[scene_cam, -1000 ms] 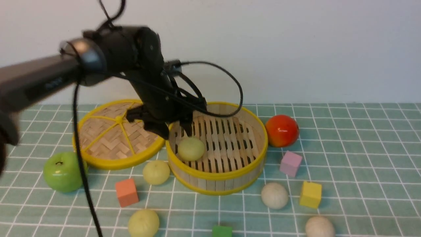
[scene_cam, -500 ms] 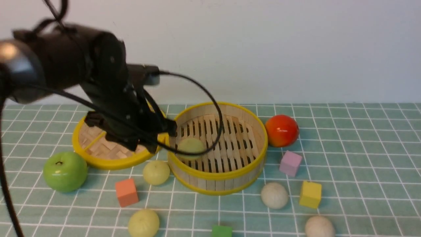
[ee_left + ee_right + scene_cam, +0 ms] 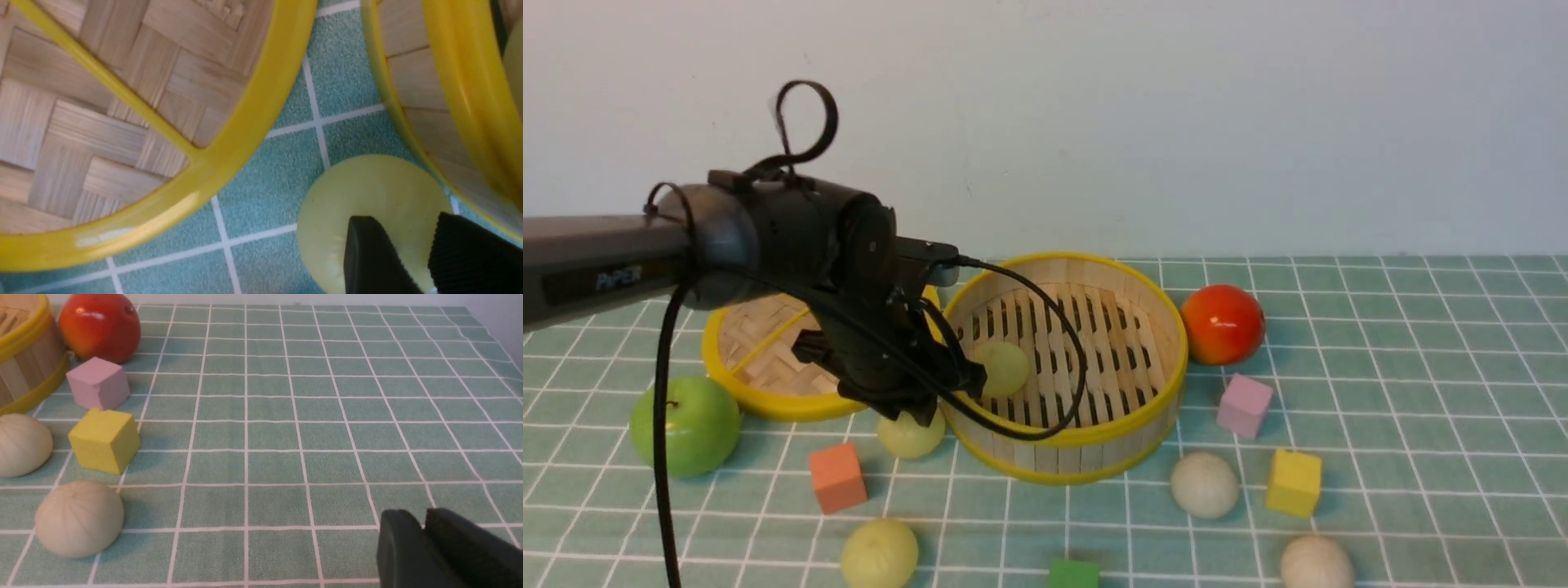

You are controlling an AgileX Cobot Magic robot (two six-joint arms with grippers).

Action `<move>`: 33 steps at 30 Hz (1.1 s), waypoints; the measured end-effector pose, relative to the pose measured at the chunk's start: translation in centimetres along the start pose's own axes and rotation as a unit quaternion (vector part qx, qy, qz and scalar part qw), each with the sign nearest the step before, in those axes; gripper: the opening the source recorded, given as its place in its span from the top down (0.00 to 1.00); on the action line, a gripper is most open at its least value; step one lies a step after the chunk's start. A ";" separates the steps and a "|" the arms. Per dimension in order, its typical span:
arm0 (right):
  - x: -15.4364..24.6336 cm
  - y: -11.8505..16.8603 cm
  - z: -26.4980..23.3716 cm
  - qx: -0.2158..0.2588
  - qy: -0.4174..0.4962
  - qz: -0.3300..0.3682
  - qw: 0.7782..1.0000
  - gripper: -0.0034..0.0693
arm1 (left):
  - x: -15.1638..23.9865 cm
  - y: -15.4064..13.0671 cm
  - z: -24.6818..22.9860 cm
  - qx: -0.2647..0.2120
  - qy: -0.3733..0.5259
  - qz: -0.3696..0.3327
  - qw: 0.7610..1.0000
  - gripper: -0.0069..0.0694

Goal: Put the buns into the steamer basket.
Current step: Use the left arm to grab a steamed stuffed bun, then use the left arm to put the steamed stuffed bun into the steamer

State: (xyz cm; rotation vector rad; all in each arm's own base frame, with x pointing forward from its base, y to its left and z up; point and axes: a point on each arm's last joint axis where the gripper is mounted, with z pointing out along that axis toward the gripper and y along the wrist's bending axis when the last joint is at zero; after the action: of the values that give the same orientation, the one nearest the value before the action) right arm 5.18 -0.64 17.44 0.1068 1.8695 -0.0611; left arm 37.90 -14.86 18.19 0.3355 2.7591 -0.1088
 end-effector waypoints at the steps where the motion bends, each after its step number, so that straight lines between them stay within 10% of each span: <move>1: 0.0 0.0 0.0 0.000 0.000 0.000 1.000 0.80 | -0.1 0.0 0.1 0.000 -0.008 0.001 1.000 0.58; 11: 0.0 0.0 0.0 0.000 0.000 0.000 1.000 0.80 | 0.1 0.0 0.9 -0.002 0.003 0.004 1.000 0.64; 18: 0.0 0.0 0.0 0.000 0.000 0.000 1.000 0.80 | 0.0 0.1 0.2 -0.011 0.028 0.011 0.999 0.93; 33: 0.0 0.0 0.0 0.000 0.000 0.000 1.000 0.80 | -8.2 -1.9 -10.7 0.070 -0.131 -0.003 0.989 0.93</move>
State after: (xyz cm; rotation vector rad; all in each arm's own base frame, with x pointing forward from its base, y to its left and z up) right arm 5.18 -0.64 17.44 0.1068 1.8695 -0.0611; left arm 41.20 -17.19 31.17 0.3253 2.4975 -0.3265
